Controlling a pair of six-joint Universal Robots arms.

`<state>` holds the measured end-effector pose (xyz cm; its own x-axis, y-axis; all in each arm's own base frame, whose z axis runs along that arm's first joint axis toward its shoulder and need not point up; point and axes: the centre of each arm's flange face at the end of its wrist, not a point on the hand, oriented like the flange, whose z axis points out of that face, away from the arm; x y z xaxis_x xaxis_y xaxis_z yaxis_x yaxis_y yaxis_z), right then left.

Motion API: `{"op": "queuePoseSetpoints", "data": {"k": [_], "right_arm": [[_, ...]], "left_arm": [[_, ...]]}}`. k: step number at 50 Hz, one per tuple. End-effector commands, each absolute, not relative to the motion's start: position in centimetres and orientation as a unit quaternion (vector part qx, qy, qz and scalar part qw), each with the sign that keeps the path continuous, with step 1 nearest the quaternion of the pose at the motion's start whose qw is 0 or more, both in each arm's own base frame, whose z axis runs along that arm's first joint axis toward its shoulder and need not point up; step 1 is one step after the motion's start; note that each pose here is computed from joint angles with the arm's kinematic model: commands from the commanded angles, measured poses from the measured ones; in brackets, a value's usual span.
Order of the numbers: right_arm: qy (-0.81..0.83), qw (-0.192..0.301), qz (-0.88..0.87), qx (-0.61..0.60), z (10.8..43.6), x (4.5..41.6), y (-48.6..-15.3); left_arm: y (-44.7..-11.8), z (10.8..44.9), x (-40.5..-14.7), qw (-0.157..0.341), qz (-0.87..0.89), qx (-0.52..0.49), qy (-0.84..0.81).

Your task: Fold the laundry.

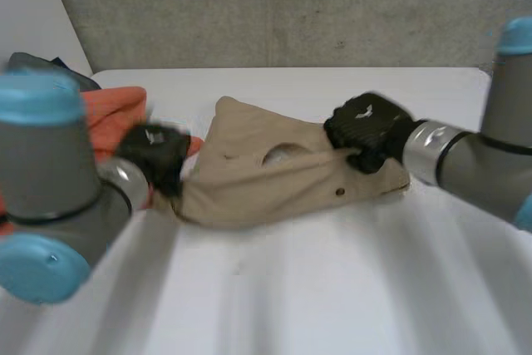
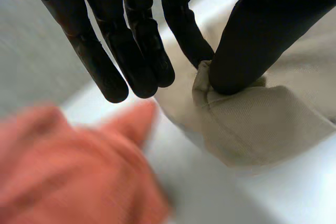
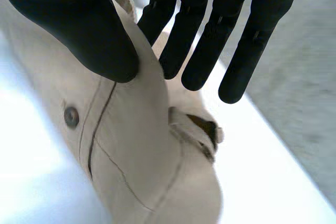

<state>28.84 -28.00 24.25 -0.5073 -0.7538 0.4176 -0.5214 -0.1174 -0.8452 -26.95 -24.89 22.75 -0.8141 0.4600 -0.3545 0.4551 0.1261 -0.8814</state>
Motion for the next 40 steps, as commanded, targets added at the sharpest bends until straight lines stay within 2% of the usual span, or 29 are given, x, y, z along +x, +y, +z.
{"op": "queuePoseSetpoints", "data": {"k": [1,3,6,10,16,22,27,31,32,33,35,36,40], "right_arm": [[0.658,0.082,-0.611,-0.433,28.8,27.0,-27.3],[0.653,0.085,-0.626,-0.418,30.4,26.7,-26.6],[0.650,0.091,-0.640,-0.399,32.1,26.2,-25.9],[0.667,0.105,-0.627,-0.388,32.1,26.0,-25.5],[0.696,0.120,-0.586,-0.397,28.8,27.2,-26.1],[0.724,0.109,-0.549,-0.403,24.7,28.6,-28.6],[0.711,0.087,-0.585,-0.380,24.2,29.7,-31.7],[0.640,0.082,-0.687,-0.334,27.6,31.2,-34.8],[0.599,0.085,-0.734,-0.308,29.8,31.6,-35.7],[0.577,0.086,-0.757,-0.293,31.0,31.8,-36.1],[0.534,0.090,-0.799,-0.260,33.5,31.9,-36.6],[0.494,0.094,-0.834,-0.228,35.6,31.8,-36.8],[0.403,0.101,-0.896,-0.158,40.1,31.5,-36.0]], "left_arm": [[-23.4,33.2,-27.4,0.054,0.696,-0.294,-0.653],[-22.6,35.5,-28.0,0.087,0.720,-0.310,-0.615],[-22.3,36.6,-29.0,0.125,0.726,-0.335,-0.588],[-23.6,35.6,-30.1,0.141,0.712,-0.347,-0.595],[-26.7,31.6,-31.3,0.128,0.673,-0.353,-0.637],[-31.1,26.6,-32.3,0.084,0.647,-0.370,-0.661],[-34.6,27.0,-32.6,0.056,0.679,-0.363,-0.636],[-36.3,32.0,-33.3,0.064,0.756,-0.329,-0.563],[-36.5,34.7,-33.5,0.074,0.790,-0.306,-0.526],[-36.4,36.0,-33.6,0.082,0.805,-0.294,-0.508],[-36.0,38.8,-33.5,0.099,0.834,-0.269,-0.472],[-35.3,41.3,-33.5,0.117,0.856,-0.249,-0.437],[-33.7,45.7,-33.2,0.161,0.892,-0.209,-0.368]]}}
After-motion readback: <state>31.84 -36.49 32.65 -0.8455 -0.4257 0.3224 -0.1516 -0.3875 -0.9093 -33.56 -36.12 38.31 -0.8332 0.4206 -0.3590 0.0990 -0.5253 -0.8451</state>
